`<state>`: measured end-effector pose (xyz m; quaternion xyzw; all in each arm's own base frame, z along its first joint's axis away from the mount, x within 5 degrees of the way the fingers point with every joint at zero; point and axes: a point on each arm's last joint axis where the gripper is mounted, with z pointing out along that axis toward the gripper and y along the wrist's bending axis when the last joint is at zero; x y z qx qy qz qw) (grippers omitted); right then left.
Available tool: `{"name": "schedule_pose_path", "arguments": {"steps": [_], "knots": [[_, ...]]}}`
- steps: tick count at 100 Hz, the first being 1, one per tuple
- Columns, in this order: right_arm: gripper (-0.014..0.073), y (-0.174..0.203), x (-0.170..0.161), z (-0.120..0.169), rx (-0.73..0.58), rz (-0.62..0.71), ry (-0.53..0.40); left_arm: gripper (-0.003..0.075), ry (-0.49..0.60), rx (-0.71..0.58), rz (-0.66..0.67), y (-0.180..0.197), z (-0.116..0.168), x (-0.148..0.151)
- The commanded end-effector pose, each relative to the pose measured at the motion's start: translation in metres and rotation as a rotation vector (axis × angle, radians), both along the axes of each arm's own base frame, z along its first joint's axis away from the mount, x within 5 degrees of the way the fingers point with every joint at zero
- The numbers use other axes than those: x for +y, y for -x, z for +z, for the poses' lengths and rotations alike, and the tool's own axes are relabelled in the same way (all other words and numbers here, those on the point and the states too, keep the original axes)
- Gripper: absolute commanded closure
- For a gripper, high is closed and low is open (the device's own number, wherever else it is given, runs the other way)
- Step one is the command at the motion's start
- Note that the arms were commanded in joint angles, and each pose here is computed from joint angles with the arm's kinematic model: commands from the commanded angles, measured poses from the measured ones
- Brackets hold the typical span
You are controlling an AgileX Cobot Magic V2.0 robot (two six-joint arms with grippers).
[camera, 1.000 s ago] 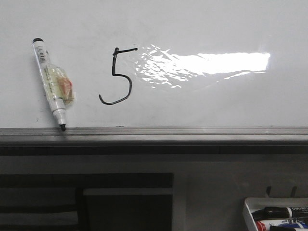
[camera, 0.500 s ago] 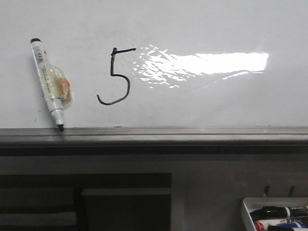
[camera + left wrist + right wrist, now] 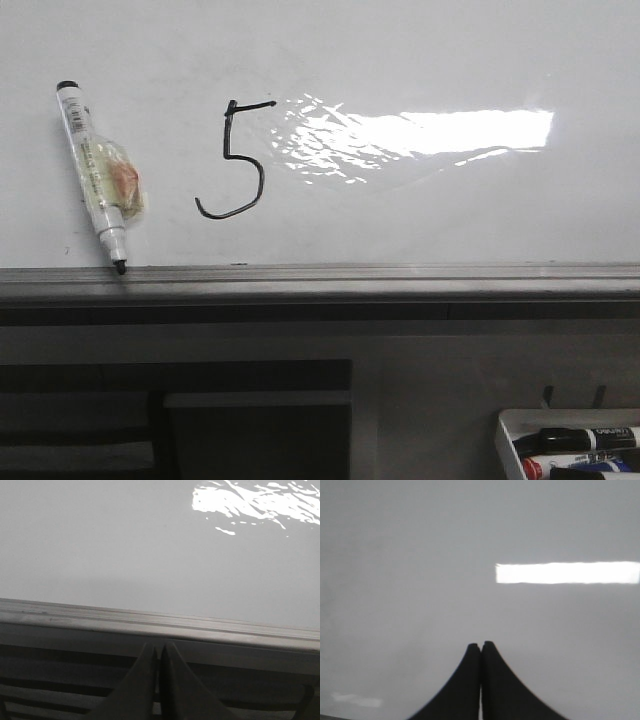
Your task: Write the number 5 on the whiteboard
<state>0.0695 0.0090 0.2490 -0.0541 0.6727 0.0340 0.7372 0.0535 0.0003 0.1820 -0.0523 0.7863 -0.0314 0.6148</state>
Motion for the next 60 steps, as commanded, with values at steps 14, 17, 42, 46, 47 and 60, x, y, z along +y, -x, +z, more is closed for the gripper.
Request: {"name": "schedule_pose_path", "arguments": {"steps": [14, 17, 42, 46, 47, 60], "knots": [[0.0657, 0.010, -0.012, 0.003, -0.035, -0.182, 0.055, 0.0741, 0.011, -0.068, 0.004, 0.000, 0.000, 0.000], [0.0657, 0.011, -0.013, 0.000, -0.033, -0.204, 0.062, 0.0741, 0.011, -0.068, 0.004, 0.000, 0.000, 0.000], [0.0657, 0.014, -0.016, -0.054, 0.092, -0.260, 0.044, 0.0741, 0.011, -0.068, 0.004, 0.000, 0.000, 0.000], [0.0657, 0.014, -0.017, -0.058, 0.136, -0.261, 0.064, 0.0741, 0.011, -0.066, 0.004, 0.000, 0.000, 0.000], [0.0657, 0.014, -0.017, -0.059, 0.141, -0.261, 0.064, 0.0741, 0.011, -0.066, 0.004, 0.000, 0.000, 0.000], [0.0657, 0.016, -0.017, -0.071, 0.274, -0.259, 0.075, 0.0741, 0.011, -0.066, 0.004, 0.000, 0.000, 0.000]]}}
